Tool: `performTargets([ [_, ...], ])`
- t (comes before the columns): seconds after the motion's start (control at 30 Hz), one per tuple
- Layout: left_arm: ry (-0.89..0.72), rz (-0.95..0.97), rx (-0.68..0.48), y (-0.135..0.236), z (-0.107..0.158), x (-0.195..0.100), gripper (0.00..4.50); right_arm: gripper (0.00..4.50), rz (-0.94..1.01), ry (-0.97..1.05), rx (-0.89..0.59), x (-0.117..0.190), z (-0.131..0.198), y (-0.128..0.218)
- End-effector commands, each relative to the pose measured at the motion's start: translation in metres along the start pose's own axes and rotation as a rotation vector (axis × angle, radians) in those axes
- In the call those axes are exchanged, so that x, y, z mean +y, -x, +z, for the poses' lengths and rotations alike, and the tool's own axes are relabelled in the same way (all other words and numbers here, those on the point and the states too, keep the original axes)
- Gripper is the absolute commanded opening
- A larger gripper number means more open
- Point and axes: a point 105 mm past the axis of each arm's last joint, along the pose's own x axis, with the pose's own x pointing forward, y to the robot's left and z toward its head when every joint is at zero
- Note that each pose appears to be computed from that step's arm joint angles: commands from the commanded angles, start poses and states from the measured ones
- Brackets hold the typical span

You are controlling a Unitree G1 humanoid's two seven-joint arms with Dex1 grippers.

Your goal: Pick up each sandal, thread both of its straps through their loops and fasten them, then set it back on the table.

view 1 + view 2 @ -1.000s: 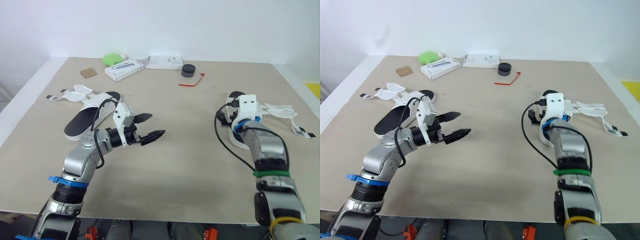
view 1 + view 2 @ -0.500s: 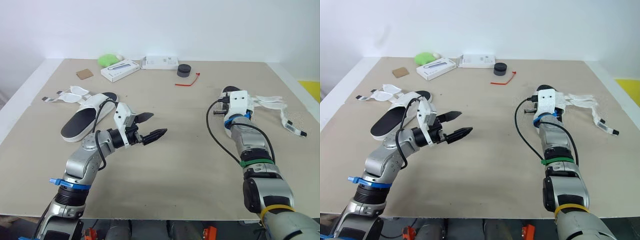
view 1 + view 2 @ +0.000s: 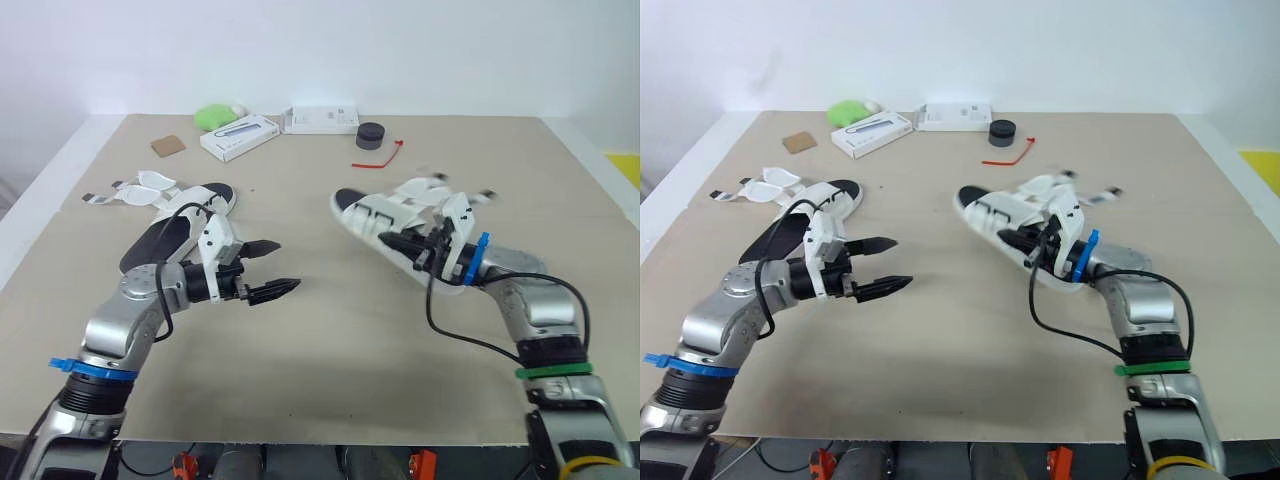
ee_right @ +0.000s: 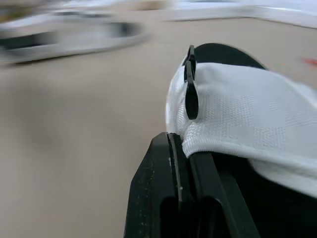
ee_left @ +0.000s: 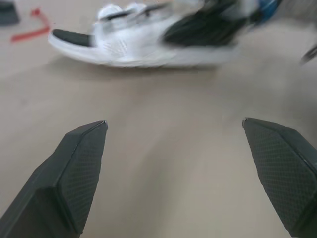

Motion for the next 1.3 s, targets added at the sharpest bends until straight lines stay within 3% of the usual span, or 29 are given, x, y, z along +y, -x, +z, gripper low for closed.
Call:
performTargets([
  [0.03, -0.063, -0.041, -0.034, 0.004, 0.020, 0.001, 4.50, 0.04, 0.198, 0.082, 0.051, 0.026, 0.008, 0.000],
  [0.23, -0.031, -0.166, -0.063, 0.001, 0.033, -0.013, 4.50, 0.04, 0.483, 0.192, 0.243, 0.057, -0.018, -0.003],
  [0.37, -0.003, -0.203, -0.059, -0.003, 0.032, -0.018, 4.50, 0.04, 0.566, 0.212, 0.265, 0.064, -0.022, -0.009],
  [0.43, 0.004, -0.199, -0.048, -0.004, 0.027, -0.016, 4.25, 0.01, 0.573, 0.211, 0.265, 0.063, -0.023, -0.013],
  [0.5, 0.017, -0.196, -0.048, -0.003, 0.022, -0.013, 3.39, 0.00, 0.580, 0.209, 0.260, 0.063, -0.024, -0.016],
  [0.57, 0.021, -0.220, -0.023, 0.000, 0.014, -0.013, 2.91, 0.00, 0.587, 0.208, 0.257, 0.064, -0.024, -0.016],
  [0.6, 0.019, -0.233, -0.011, 0.001, 0.012, -0.014, 2.29, 0.00, 0.590, 0.208, 0.256, 0.064, -0.024, -0.015],
  [0.7, 0.028, -0.275, 0.007, 0.001, 0.007, -0.016, 1.17, 0.00, 0.597, 0.208, 0.256, 0.065, -0.023, -0.013],
  [0.73, 0.021, -0.285, 0.019, 0.000, 0.005, -0.016, 0.58, 0.00, 0.600, 0.205, 0.257, 0.066, -0.023, -0.013],
  [0.83, -0.045, -0.287, 0.080, -0.007, -0.006, -0.010, 0.08, 0.00, 0.622, 0.203, 0.256, 0.071, -0.022, -0.009],
  [1.0, -0.143, -0.359, 0.134, -0.014, -0.010, -0.011, 0.08, 0.00, 0.707, 0.217, 0.246, 0.095, -0.022, 0.006],
  [1.13, -0.204, -0.370, 0.196, -0.017, -0.023, -0.006, 0.08, 0.00, 0.673, 0.212, 0.243, 0.093, -0.023, 0.005],
  [1.3, -0.193, -0.411, 0.184, -0.023, -0.034, -0.019, 0.08, 0.00, 0.626, 0.208, 0.221, 0.086, -0.021, -0.004],
])
